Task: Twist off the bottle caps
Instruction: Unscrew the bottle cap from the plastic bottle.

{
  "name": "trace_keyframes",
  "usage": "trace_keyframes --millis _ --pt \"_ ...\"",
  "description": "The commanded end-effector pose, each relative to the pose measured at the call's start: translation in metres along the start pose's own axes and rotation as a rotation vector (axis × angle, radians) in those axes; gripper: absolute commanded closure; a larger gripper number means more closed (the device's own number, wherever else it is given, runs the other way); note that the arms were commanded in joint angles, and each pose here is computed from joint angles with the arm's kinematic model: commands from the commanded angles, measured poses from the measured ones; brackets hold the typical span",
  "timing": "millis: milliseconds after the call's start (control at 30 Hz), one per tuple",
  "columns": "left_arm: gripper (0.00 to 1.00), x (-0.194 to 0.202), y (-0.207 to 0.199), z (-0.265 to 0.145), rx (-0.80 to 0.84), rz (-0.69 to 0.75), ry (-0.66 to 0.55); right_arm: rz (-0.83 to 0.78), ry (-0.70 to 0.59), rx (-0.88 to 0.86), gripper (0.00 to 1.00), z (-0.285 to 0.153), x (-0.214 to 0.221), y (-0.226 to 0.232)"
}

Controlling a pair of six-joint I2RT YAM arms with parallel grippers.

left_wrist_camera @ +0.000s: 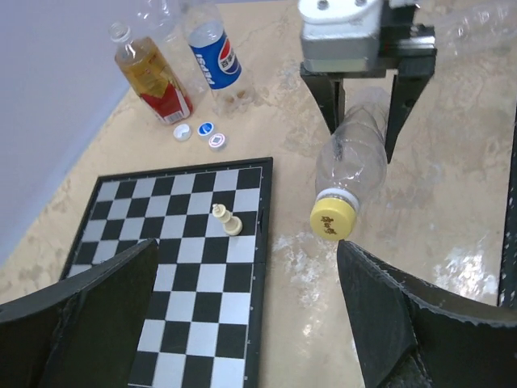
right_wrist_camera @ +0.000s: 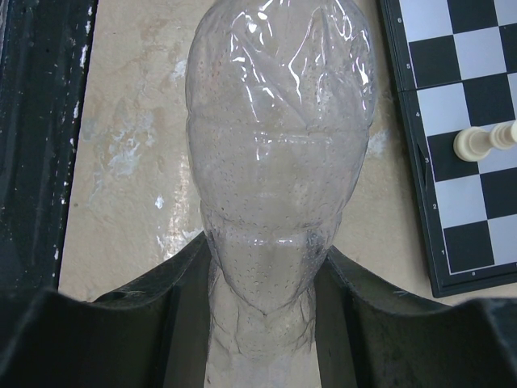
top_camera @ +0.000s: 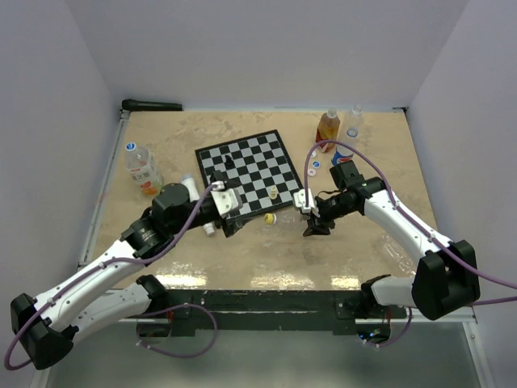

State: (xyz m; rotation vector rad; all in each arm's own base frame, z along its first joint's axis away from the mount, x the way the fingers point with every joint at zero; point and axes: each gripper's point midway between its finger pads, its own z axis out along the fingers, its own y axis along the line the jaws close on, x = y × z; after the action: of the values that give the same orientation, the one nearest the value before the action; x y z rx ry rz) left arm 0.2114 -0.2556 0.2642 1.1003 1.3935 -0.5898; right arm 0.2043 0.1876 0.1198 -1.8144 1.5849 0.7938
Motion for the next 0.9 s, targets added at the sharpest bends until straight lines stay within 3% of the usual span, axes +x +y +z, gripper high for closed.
trace_keyframes --millis 0,867 --pt "0.04 -0.023 -0.005 0.003 0.071 0.267 -0.137 -0.005 -0.005 0.011 0.98 -0.003 -0.004 0.000" --pt "0.04 0.017 -0.027 0.021 0.221 0.363 -0.073 0.001 0.000 0.008 0.98 -0.002 -0.002 0.000"
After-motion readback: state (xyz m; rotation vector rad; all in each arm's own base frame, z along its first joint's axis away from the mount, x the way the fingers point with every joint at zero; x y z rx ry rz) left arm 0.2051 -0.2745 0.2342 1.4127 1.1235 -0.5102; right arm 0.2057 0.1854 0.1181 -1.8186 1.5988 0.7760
